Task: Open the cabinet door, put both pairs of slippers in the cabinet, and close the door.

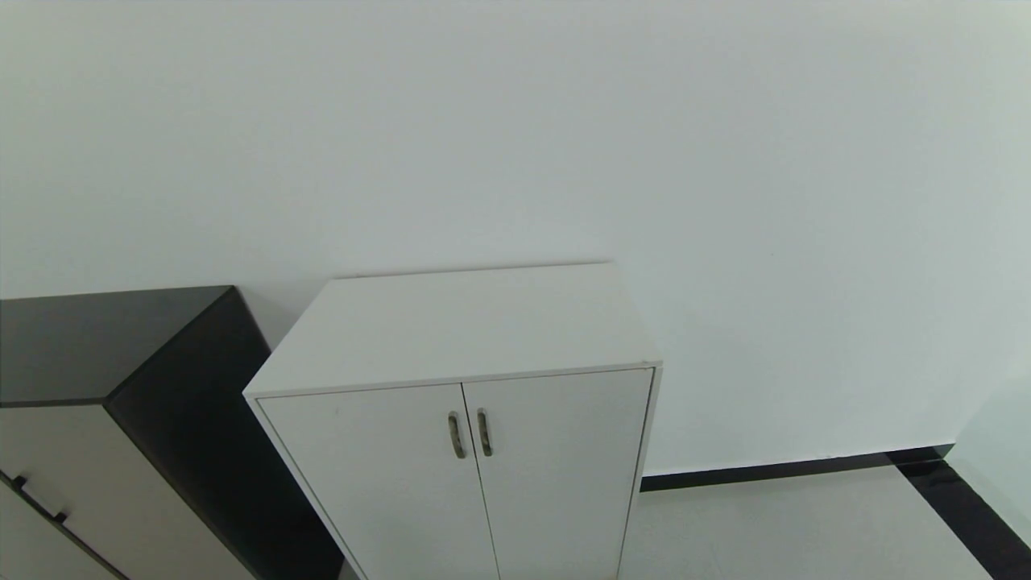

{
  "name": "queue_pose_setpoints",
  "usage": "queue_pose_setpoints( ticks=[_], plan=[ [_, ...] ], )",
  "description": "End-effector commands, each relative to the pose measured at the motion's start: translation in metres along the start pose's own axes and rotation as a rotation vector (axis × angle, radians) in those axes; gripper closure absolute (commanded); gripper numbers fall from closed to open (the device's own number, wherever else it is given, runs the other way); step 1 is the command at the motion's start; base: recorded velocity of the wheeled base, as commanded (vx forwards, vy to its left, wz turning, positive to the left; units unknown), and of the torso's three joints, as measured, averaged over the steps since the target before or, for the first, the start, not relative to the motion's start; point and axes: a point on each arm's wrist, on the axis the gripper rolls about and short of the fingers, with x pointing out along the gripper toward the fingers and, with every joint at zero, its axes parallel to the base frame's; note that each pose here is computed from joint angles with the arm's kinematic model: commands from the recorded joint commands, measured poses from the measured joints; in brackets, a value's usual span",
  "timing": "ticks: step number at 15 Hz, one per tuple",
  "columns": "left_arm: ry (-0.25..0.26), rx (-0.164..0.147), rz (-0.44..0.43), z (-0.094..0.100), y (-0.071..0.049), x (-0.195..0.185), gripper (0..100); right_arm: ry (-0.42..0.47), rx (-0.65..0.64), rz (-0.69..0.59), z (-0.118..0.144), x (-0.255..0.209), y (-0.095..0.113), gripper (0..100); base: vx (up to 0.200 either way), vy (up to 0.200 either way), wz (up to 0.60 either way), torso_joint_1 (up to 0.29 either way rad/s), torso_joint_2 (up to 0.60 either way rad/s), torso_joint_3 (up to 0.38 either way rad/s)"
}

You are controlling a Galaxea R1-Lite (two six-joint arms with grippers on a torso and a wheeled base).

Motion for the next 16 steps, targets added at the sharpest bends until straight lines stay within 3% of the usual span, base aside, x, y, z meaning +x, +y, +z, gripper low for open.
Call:
queue_pose_setpoints(
  ticks=[1, 4, 9, 10, 16],
  plan=[
    [0.001, 0.000, 0.000, 0.000, 0.000, 0.000, 100, -0.142, -0.079, 0.003, -0.011, -0.014, -0.001, 100, 0.000, 0.000, 0.00, 0.000, 0.00, 0.000],
    [0.001, 0.000, 0.000, 0.000, 0.000, 0.000, 100, -0.164, -0.045, -0.109, -0.012, -0.015, -0.001, 100, 0.000, 0.000, 0.00, 0.000, 0.00, 0.000],
    [0.001, -0.002, 0.000, 0.000, 0.000, 0.000, 100, -0.417, 0.039, -0.455, -0.023, -0.031, 0.007, 100, 0.000, 0.000, 0.00, 0.000, 0.00, 0.000],
    [0.001, 0.000, 0.000, 0.000, 0.000, 0.000, 100, -0.453, 0.024, -0.458, -0.025, -0.033, 0.008, 100, 0.000, 0.000, 0.00, 0.000, 0.00, 0.000],
    [0.001, -0.002, 0.003, 0.000, 0.000, 0.000, 100, -0.458, 0.062, -0.457, -0.025, -0.033, 0.008, 100, 0.000, 0.000, 0.00, 0.000, 0.00, 0.000]
  ],
)
